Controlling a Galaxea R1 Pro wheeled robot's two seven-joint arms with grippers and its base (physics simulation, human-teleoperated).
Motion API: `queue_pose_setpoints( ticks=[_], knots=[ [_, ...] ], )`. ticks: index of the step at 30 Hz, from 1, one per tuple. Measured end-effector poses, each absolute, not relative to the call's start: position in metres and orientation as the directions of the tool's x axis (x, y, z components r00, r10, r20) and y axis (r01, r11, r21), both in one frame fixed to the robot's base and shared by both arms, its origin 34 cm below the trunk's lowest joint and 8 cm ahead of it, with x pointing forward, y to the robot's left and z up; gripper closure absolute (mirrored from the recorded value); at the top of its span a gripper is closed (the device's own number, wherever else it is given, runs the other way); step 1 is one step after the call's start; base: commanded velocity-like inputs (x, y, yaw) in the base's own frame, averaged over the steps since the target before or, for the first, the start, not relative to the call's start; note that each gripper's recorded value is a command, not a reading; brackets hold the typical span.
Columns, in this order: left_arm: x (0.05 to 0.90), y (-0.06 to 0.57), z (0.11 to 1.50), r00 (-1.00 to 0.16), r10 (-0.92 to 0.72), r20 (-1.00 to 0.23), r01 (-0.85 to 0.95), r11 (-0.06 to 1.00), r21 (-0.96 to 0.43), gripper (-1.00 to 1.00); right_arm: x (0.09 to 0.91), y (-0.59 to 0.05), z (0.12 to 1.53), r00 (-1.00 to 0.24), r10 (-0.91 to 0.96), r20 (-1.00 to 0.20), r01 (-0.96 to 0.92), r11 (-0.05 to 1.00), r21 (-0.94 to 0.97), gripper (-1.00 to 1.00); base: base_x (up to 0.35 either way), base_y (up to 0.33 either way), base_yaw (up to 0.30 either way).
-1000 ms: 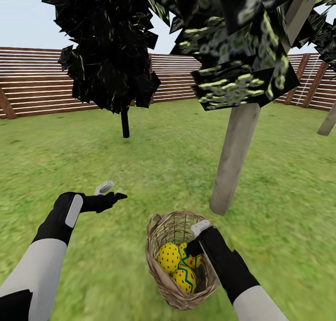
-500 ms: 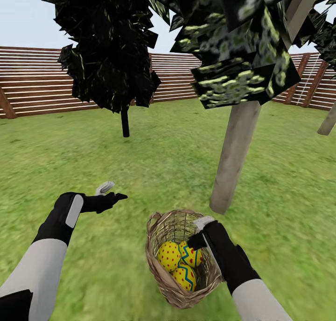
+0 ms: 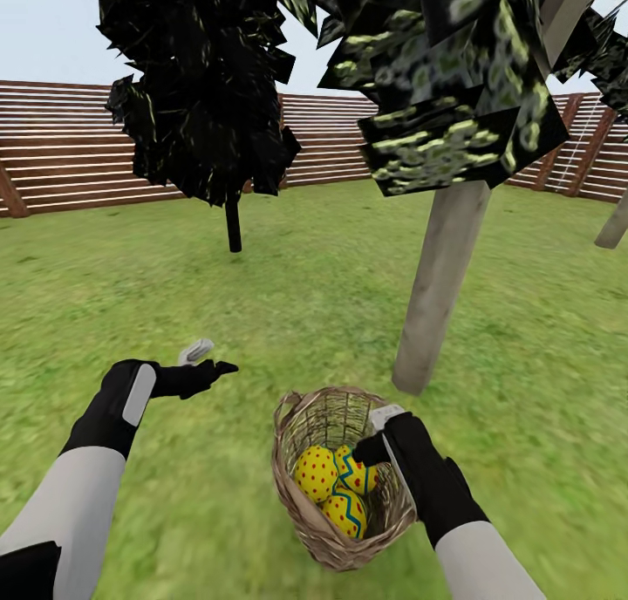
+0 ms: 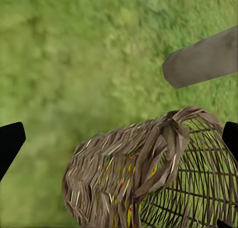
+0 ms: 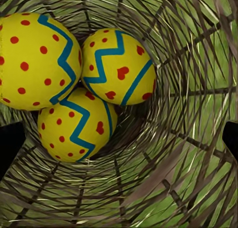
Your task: Take the three Easter eggs out of the wicker basket on the lawn in the garden, then place them on the lawn next to a single tree (choose any tree) so that all three eggs are next to the same tree and none are left in the basket.
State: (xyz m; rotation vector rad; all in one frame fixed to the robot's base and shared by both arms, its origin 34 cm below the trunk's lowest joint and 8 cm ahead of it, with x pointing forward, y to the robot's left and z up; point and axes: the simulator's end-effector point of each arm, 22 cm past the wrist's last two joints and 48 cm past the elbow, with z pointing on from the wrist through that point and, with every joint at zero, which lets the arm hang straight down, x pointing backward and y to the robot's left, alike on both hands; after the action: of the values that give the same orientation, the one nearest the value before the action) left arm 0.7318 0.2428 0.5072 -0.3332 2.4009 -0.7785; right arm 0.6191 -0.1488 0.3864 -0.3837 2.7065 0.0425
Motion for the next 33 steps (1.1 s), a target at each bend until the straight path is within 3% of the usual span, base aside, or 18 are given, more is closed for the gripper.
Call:
queue_pose_setpoints(
  ticks=[12,18,24,33],
  knots=[
    [0.731,0.244,0.49,-0.807,-0.399,-0.434,-0.072,0.798,-0.599,-1.0,0.607,-0.161,0.334,-0.968,-0.144,-0.204,-0.163,0.983,0.078,-1.0,0.0,0.0,0.0],
    [0.731,0.244,0.485,-0.811,-0.4,-0.428,-0.077,0.797,-0.599,-1.0,0.611,-0.16,0.331,-0.977,-0.112,-0.179,-0.133,0.985,0.111,-1.0,0.0,0.0,0.0],
    [0.731,0.244,0.479,-0.814,-0.4,-0.422,-0.082,0.797,-0.598,-1.0,0.605,-0.123,0.327,-0.994,-0.022,-0.107,-0.053,0.956,0.289,-1.0,0.0,0.0,0.0],
    [0.731,0.244,0.468,-0.821,-0.399,-0.408,-0.091,0.798,-0.596,-1.0,0.61,-0.116,0.325,-0.996,-0.01,-0.089,-0.038,0.947,0.318,-1.0,0.0,0.0,0.0]
  ],
)
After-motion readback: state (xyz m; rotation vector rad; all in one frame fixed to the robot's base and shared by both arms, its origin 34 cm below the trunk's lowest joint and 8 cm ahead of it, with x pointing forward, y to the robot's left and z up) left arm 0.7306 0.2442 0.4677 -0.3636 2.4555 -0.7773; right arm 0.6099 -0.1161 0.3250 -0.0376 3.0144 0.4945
